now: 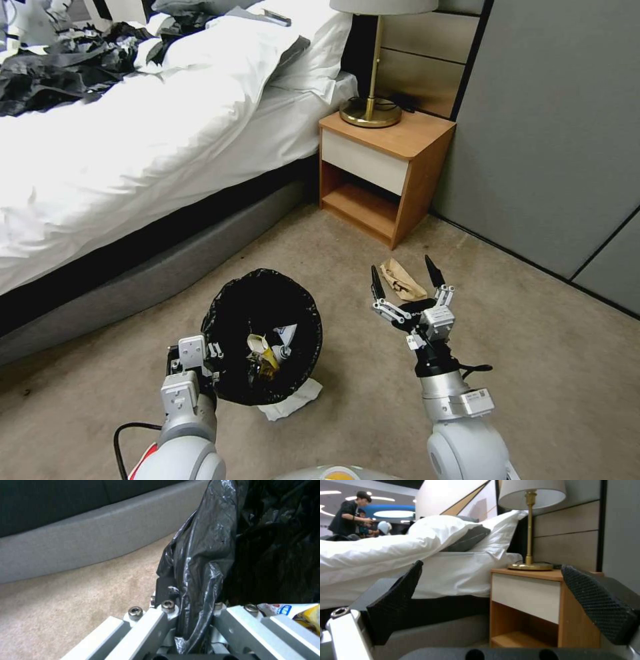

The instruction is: Pick up the trash bin, then pick up the garbage from the floor and place it into the trash bin.

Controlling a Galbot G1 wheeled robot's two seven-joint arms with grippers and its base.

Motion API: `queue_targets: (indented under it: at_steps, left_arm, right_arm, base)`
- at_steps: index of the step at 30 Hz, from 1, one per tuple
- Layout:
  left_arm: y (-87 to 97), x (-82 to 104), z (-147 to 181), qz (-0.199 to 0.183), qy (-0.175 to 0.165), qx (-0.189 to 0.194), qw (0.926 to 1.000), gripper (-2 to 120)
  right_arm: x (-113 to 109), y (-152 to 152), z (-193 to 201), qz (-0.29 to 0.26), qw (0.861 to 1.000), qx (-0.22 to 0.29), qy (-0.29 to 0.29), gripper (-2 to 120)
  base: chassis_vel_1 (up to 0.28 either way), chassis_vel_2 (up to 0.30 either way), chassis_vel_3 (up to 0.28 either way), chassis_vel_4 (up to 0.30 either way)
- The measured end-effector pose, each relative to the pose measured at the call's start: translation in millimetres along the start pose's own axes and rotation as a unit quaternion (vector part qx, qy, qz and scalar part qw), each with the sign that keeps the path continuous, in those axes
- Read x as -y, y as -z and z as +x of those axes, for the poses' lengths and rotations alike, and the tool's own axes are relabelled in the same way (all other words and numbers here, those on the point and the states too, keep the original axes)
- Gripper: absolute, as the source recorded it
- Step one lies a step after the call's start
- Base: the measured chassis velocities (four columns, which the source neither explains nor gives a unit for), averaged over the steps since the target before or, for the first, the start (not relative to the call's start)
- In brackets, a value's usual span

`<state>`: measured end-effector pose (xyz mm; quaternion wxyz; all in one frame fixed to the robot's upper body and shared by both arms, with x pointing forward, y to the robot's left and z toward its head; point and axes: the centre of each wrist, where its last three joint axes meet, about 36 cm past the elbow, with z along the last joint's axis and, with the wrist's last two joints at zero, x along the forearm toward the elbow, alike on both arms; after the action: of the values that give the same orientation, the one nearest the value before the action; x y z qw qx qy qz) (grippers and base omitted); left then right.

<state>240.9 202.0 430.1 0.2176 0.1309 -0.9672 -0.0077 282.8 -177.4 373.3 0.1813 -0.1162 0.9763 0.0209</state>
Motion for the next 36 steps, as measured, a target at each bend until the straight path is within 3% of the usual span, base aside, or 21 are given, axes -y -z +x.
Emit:
queue_targets:
  at_steps: [36]
  left_arm:
    - [1.5, 0.2, -0.8, 0.0, 0.0, 0.004, 1.0, 1]
  right_arm:
    - [2.3, 1.6, -3.9, 0.006, 1.0, 0.001, 0.007, 100]
  base:
    - [0.042, 0.046, 0.045, 0.045]
